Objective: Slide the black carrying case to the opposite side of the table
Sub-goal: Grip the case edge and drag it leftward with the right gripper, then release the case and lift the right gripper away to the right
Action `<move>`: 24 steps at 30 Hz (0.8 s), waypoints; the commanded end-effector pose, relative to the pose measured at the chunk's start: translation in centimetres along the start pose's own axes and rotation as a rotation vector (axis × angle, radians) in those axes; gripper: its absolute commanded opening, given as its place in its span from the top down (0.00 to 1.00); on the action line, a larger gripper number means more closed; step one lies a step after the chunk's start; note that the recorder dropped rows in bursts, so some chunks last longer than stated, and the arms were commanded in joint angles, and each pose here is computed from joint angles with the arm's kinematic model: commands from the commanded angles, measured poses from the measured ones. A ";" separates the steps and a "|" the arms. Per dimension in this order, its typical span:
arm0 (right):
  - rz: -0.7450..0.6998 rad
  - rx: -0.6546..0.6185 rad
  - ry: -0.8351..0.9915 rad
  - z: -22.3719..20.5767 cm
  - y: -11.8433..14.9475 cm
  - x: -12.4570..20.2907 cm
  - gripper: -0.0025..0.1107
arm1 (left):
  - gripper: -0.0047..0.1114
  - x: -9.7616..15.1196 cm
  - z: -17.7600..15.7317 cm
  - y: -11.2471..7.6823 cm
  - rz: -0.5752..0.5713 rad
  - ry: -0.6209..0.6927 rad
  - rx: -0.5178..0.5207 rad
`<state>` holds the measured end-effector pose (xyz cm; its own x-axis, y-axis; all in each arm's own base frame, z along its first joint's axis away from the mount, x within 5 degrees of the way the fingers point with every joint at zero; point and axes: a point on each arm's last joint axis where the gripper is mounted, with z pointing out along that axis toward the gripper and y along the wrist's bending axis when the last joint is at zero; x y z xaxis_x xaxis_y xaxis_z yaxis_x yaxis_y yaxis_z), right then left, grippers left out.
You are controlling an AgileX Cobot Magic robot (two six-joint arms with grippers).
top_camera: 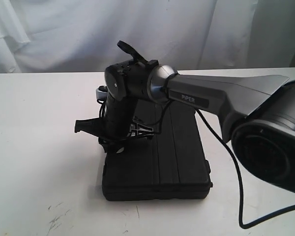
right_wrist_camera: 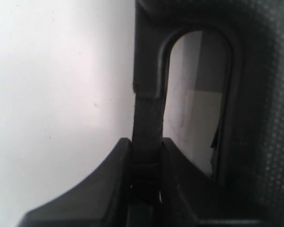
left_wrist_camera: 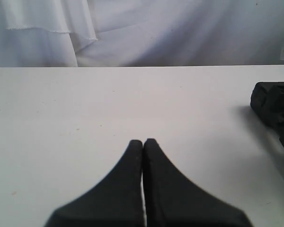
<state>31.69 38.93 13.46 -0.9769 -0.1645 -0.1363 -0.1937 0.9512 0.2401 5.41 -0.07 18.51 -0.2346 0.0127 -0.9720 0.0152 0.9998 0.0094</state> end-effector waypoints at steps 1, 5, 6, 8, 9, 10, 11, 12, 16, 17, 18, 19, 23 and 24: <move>0.009 -0.065 -0.045 -0.7 1.0 -0.3 0.98 | 0.96 0.0 0.0 0.0 -0.012 -0.009 0.001; 0.010 -0.075 -0.060 -0.7 1.1 -0.5 0.98 | 0.96 0.0 0.0 0.0 -0.014 -0.009 0.001; 0.011 -0.078 -0.063 -0.7 1.1 -0.5 0.98 | 0.96 0.0 0.0 0.0 -0.014 -0.009 0.001; 0.011 -0.083 -0.070 -0.7 1.2 -0.6 0.98 | 0.96 0.0 0.0 0.0 -0.014 -0.009 0.001; 0.016 -0.085 -0.073 -0.7 1.2 -0.6 0.98 | 0.96 0.0 0.0 0.0 -0.014 -0.009 0.001; 0.019 -0.087 -0.074 -0.7 1.2 -0.6 0.98 | 0.96 0.0 0.0 0.0 -0.014 -0.009 0.001; 0.019 -0.088 -0.076 -0.7 1.2 -0.6 0.98 | 0.96 0.0 0.0 0.0 -0.014 -0.009 0.001; 0.016 -0.084 -0.078 -0.6 1.2 -0.6 0.98 | 0.96 0.0 0.0 0.0 -0.014 -0.009 0.001; -0.002 -0.065 -0.093 -0.6 1.0 -0.8 0.95 | 0.96 0.0 0.0 0.0 -0.012 -0.009 0.001; -0.002 -0.064 -0.091 -0.6 1.0 -0.8 0.93 | 0.96 0.0 0.0 0.0 -0.012 -0.009 0.001; -0.002 -0.064 -0.091 -0.6 1.0 -0.8 0.89 | 0.96 0.0 0.0 0.0 -0.012 -0.009 0.001; -0.002 -0.063 -0.090 -0.6 1.0 -0.7 0.85 | 0.96 0.0 0.0 0.0 -0.012 -0.009 0.001; -0.001 -0.060 -0.086 -0.9 0.7 -1.0 0.68 | 0.96 0.0 0.0 0.0 -0.012 -0.009 0.001; 0.005 -0.061 -0.086 -1.3 0.5 -1.2 0.64 | 0.96 0.0 0.0 0.0 -0.012 -0.009 0.001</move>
<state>32.05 39.45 13.52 -0.9743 -0.1382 -0.1777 -0.1843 0.9430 0.2771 5.41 -0.07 18.51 -0.2346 0.0127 -0.9720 0.0152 0.9998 0.0094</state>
